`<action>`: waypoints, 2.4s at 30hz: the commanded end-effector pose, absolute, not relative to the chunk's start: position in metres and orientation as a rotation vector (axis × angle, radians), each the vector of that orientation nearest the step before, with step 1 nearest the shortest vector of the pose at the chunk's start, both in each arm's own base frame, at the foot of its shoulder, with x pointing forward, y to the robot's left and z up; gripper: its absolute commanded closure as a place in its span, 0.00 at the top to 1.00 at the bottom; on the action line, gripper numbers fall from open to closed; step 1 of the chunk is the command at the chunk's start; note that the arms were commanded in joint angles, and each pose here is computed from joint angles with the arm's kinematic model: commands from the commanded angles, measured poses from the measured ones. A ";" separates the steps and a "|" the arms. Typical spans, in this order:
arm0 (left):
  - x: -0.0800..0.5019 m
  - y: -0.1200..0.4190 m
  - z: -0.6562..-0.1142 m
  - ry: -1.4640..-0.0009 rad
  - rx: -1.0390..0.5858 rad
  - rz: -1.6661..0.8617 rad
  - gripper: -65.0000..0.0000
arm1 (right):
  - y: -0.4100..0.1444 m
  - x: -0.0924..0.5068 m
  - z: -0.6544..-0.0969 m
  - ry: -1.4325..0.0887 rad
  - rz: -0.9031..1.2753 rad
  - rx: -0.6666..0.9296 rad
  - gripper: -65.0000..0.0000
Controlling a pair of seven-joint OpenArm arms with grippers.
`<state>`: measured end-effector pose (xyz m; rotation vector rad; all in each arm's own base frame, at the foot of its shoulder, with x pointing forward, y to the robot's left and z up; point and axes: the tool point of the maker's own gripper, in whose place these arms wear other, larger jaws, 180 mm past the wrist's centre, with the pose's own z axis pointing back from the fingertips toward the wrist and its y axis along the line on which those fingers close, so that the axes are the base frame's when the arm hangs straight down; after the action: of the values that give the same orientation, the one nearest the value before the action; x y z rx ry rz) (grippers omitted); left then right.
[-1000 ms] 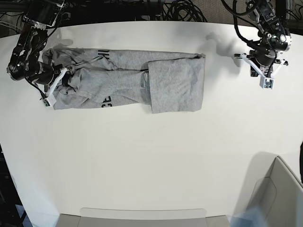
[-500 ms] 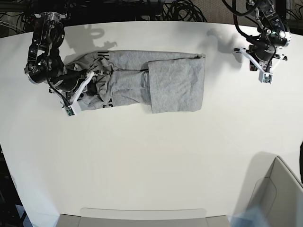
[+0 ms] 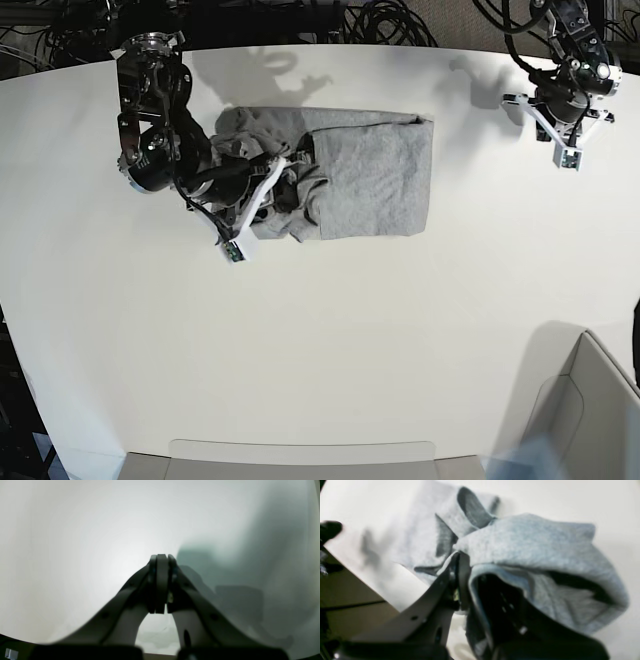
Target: Fold the T-shirt properly
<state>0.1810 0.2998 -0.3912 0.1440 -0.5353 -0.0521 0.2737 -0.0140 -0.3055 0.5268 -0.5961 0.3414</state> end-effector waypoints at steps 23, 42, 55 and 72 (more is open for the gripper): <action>0.177 0.300 -0.388 -0.589 0.143 -0.070 0.00 | 0.091 0.289 -0.306 -0.514 0.430 0.657 0.00; 0.179 0.299 -0.388 -0.592 0.141 -0.069 0.00 | 0.151 0.271 -0.363 -0.423 0.604 0.589 0.26; 0.169 0.300 -0.405 -0.544 0.113 -0.042 0.00 | 0.206 0.243 -0.342 -0.447 0.823 0.569 0.42; 0.165 0.297 -0.408 -0.536 0.107 -0.037 0.00 | 0.223 0.253 -0.323 -0.506 0.922 0.548 0.41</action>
<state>0.1613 0.2945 -0.4152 0.0973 -0.5101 -0.0301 0.2460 0.2126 -0.3421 0.5231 -0.4504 0.9104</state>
